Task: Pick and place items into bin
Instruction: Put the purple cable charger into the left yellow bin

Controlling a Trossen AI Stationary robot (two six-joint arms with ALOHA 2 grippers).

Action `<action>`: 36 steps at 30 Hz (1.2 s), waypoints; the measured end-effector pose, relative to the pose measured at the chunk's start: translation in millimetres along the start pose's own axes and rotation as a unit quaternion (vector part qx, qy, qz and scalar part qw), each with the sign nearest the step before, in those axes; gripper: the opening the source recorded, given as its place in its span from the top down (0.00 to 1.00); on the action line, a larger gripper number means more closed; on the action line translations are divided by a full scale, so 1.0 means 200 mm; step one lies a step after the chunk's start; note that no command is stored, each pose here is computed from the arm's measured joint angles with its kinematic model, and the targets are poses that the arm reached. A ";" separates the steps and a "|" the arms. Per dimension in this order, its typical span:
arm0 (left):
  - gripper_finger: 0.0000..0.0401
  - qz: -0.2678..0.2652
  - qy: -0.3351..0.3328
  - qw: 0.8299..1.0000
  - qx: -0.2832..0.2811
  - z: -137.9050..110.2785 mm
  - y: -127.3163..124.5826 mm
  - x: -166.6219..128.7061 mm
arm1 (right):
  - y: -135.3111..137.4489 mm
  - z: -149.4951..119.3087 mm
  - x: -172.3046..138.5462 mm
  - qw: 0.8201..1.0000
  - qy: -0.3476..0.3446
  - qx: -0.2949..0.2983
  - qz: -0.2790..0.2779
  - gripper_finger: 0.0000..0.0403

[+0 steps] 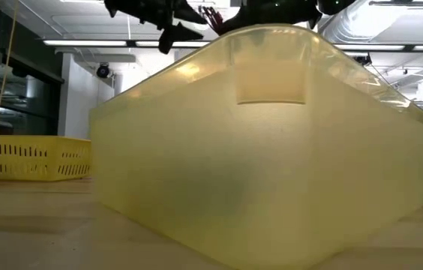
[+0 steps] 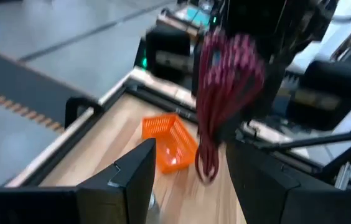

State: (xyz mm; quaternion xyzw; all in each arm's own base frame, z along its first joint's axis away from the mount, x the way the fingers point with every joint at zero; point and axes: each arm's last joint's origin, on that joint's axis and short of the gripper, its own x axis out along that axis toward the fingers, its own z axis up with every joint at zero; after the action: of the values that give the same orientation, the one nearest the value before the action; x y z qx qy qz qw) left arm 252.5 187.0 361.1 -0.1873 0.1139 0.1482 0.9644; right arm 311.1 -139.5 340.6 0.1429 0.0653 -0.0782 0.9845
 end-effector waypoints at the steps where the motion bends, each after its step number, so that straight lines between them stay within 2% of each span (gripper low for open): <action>1: 0.55 -0.001 -0.007 1.000 0.000 0.01 0.00 0.00 | 0.00 0.00 0.00 1.000 0.002 0.000 0.000 0.97; 11: 0.55 0.005 -0.033 0.999 0.005 0.03 0.00 0.00 | 0.01 0.00 0.00 1.000 0.005 -0.010 0.020 0.97; 21: 0.55 -0.082 -0.060 0.994 0.031 0.07 -0.04 -0.01 | 0.02 0.00 0.00 0.998 0.007 -0.013 0.059 0.97; 30: 0.55 -0.086 -0.059 0.994 0.031 0.07 -0.04 -0.01 | 0.02 0.00 0.00 0.998 0.009 -0.013 0.065 0.97; 33: 0.61 -0.086 -0.059 0.994 0.030 0.07 -0.04 -0.01 | 0.02 0.00 0.00 0.998 0.009 -0.013 0.064 0.97; 36: 0.74 -0.086 -0.059 0.994 0.030 0.07 -0.04 -0.01 | 0.02 0.00 0.00 0.998 0.010 -0.012 0.063 0.96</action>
State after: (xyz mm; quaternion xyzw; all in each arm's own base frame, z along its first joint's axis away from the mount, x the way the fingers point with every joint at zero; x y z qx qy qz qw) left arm 256.0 185.2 377.4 -0.1581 0.0446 0.0716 0.9838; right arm 311.5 -135.7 341.7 0.1355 0.0668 -0.0137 0.9884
